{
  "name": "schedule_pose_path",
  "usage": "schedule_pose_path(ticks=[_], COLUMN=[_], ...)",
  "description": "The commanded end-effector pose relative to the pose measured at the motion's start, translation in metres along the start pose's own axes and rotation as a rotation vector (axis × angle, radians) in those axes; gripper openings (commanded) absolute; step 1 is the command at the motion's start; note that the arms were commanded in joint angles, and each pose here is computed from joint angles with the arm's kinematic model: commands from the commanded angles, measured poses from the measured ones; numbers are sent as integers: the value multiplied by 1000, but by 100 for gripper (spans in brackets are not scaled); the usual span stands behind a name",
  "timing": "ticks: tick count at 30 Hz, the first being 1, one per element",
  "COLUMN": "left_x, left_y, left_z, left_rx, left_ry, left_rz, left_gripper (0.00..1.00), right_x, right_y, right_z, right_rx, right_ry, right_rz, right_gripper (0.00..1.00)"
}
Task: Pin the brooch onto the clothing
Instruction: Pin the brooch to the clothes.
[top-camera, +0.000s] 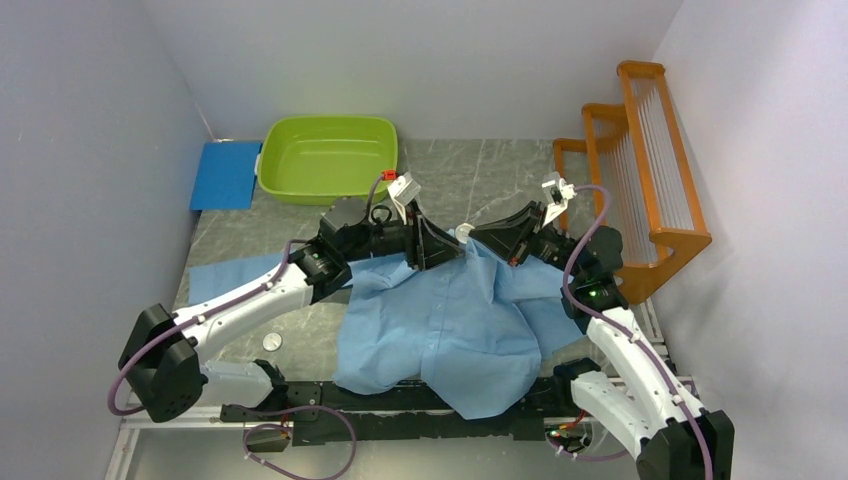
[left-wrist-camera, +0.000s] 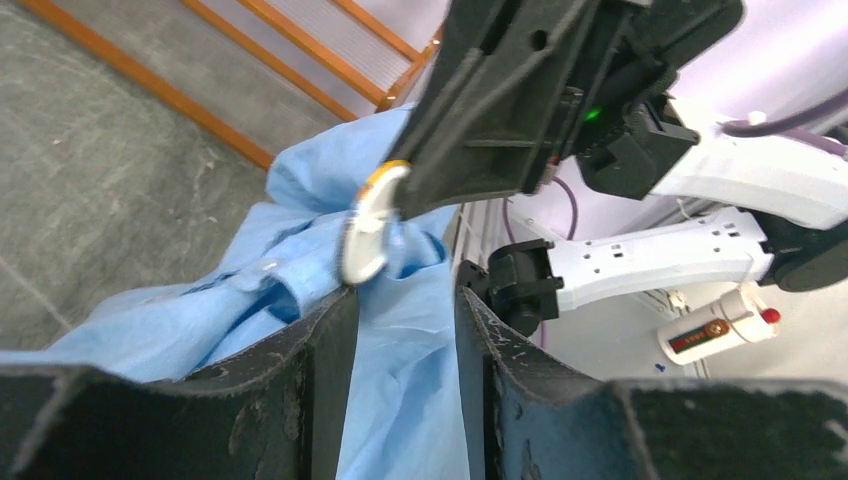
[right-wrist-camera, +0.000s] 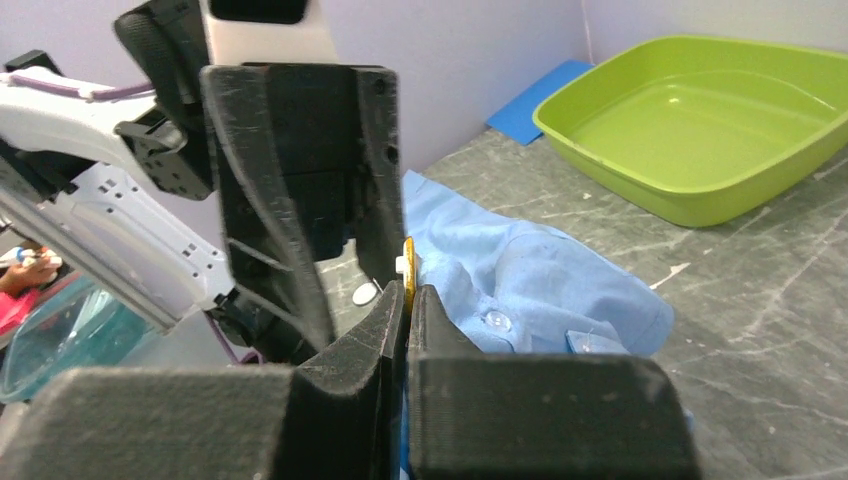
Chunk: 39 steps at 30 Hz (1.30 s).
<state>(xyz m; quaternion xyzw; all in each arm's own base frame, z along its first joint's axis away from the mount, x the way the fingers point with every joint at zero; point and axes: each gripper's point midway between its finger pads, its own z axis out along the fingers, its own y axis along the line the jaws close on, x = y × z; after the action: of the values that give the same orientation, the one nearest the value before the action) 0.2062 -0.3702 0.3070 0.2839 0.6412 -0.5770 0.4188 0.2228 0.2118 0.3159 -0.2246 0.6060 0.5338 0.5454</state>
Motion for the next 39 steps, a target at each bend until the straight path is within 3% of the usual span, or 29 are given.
schedule_pose_path(ticks=[1, 8, 15, 18, 24, 28, 30, 33, 36, 38, 39], left_x=[-8, -12, -31, -34, -33, -35, -36, -38, -39, -40, -40], left_y=[10, 6, -17, -23, -25, -26, -25, -27, -30, -33, -34], left_z=[-5, 2, 2, 2, 4, 3, 1, 0, 1, 2, 2], left_rx=[-78, -43, 65, 101, 120, 119, 108, 114, 135, 158, 161], left_ry=[-19, -15, -90, -104, -93, -105, -111, -121, -139, -137, -134], left_rz=[26, 45, 98, 105, 104, 112, 112, 117, 116, 117, 117], left_gripper=[46, 44, 40, 24, 3, 4, 20, 24, 17, 4, 3], right_x=[-29, -31, -29, -30, -28, -24, -22, -22, -24, -24, -23], right_y=[30, 34, 33, 33, 33, 29, 28, 29, 31, 31, 32], right_z=[0, -1, 0, 0, 0, 0, 0, 0, 0, 0, 0], right_rx=[-92, -111, -112, -113, -118, -104, -101, -106, -114, -121, -122], right_ry=[-68, -75, -67, -69, -65, -50, -47, -54, -60, -60, -59], right_rz=[-96, -93, -88, -87, -79, -78, -76, -71, -63, -61, -58], right_gripper=[0, 0, 0, 0, 0, 0, 0, 0, 0, 0, 0])
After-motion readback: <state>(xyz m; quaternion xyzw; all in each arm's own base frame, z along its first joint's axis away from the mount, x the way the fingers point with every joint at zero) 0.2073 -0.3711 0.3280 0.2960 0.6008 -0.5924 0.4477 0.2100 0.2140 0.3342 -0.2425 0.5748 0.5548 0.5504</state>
